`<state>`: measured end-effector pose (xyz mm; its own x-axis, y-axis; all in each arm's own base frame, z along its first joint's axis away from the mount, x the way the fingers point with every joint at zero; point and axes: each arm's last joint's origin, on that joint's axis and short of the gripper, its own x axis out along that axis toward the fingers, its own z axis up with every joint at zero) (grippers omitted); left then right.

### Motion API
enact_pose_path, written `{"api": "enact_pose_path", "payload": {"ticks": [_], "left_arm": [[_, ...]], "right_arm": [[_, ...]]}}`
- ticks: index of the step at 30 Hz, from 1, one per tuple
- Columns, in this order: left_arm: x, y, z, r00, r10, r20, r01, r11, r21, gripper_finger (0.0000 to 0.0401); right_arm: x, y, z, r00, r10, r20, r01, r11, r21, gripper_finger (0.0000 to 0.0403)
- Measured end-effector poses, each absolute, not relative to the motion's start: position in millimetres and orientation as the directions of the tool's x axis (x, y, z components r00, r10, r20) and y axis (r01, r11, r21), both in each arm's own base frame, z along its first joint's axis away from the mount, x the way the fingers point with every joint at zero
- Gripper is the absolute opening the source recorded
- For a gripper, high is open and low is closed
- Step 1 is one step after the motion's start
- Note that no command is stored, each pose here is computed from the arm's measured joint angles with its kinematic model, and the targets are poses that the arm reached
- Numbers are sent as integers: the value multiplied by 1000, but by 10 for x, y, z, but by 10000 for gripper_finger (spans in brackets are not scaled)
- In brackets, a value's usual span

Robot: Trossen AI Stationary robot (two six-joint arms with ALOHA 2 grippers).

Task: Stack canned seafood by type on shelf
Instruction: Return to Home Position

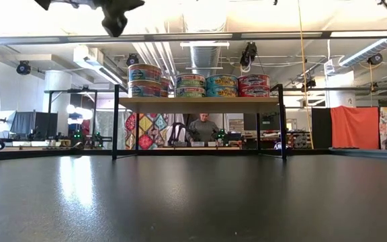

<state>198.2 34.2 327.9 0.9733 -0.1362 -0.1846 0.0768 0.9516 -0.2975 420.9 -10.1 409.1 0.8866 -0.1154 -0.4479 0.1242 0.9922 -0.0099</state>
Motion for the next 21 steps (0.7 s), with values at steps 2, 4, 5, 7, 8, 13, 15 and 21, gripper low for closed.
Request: {"api": "enact_pose_path", "payload": {"ticks": [2, 4, 5, 7, 8, 13, 15, 21], "left_arm": [[2029, 345, 3289, 978, -137, -159, 85, 951, -296, 61], [2054, 352, 3321, 977, -135, -164, 82, 952, -293, 18], [2070, 358, 3343, 976, -134, -170, 82, 955, -284, 11], [2100, 374, 3364, 973, -129, -192, 79, 966, -248, 19], [2123, 380, 3366, 971, -128, -200, 85, 974, -210, 27], [2268, 421, 3361, 963, -100, -251, 102, 995, -7, 54], [2327, 434, 3345, 956, -102, -275, 97, 995, -31, 58], [2599, 484, 3240, 946, -118, -301, 61, 979, -192, 61]], "right_arm": [[4057, -18, 4052, 893, -104, -438, 124, 992, 18, 17], [3890, 45, 4004, 905, -90, -415, 120, 992, 47, 17], [3796, 65, 3962, 910, -84, -407, 120, 991, 62, 17], [3601, 91, 3903, 923, -76, -376, 119, 989, 93, 17], [3506, 102, 3845, 926, -71, -371, 121, 986, 112, 17], [2967, 87, 3612, 896, -70, -440, 178, 961, 212, 17], [2731, 77, 3525, 854, -72, -515, 232, 939, 254, 17], [2178, 51, 3251, 718, -79, -691, 273, 946, 176, 17]]}}
